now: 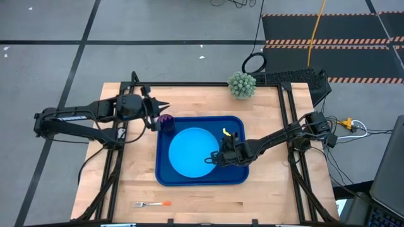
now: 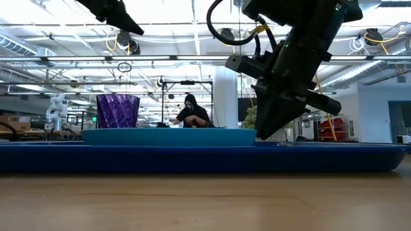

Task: Pick and place plate/cup/fork/spoon on tray
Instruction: Adjust the light blue plate on the dark blue tray

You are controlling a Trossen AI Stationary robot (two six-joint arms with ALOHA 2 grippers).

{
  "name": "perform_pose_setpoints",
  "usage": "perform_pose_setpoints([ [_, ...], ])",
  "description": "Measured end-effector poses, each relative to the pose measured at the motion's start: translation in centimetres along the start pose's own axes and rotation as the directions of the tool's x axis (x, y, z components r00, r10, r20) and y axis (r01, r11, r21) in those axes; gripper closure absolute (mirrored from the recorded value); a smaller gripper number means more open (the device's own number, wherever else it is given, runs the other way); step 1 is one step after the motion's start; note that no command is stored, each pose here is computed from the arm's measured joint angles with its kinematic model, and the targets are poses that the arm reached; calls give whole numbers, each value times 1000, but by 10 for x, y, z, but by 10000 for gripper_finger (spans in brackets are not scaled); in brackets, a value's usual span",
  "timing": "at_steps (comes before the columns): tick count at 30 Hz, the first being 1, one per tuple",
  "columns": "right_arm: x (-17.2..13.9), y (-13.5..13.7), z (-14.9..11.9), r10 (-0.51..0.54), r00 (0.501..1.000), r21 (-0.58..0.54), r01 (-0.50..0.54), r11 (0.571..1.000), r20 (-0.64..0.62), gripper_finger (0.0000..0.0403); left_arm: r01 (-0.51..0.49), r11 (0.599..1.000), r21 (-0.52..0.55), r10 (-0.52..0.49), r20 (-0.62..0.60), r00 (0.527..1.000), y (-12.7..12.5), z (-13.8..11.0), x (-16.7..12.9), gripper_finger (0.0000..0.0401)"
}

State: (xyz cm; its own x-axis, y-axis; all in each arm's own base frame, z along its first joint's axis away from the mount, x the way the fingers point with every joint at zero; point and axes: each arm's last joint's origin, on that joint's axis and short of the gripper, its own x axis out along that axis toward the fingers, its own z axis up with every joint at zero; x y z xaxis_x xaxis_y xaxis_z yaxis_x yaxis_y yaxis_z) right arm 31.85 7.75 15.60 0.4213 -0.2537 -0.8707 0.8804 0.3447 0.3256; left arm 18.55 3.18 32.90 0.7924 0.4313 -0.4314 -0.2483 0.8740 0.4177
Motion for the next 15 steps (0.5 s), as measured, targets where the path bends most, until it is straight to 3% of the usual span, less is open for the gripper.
perform_pose_setpoints([
  [15, -1, 1, 0, 10, 1000, -42, -10, 999, 0, 367, 1, 1000, -2, -1, -4, 1000, -1, -5, -1, 357],
])
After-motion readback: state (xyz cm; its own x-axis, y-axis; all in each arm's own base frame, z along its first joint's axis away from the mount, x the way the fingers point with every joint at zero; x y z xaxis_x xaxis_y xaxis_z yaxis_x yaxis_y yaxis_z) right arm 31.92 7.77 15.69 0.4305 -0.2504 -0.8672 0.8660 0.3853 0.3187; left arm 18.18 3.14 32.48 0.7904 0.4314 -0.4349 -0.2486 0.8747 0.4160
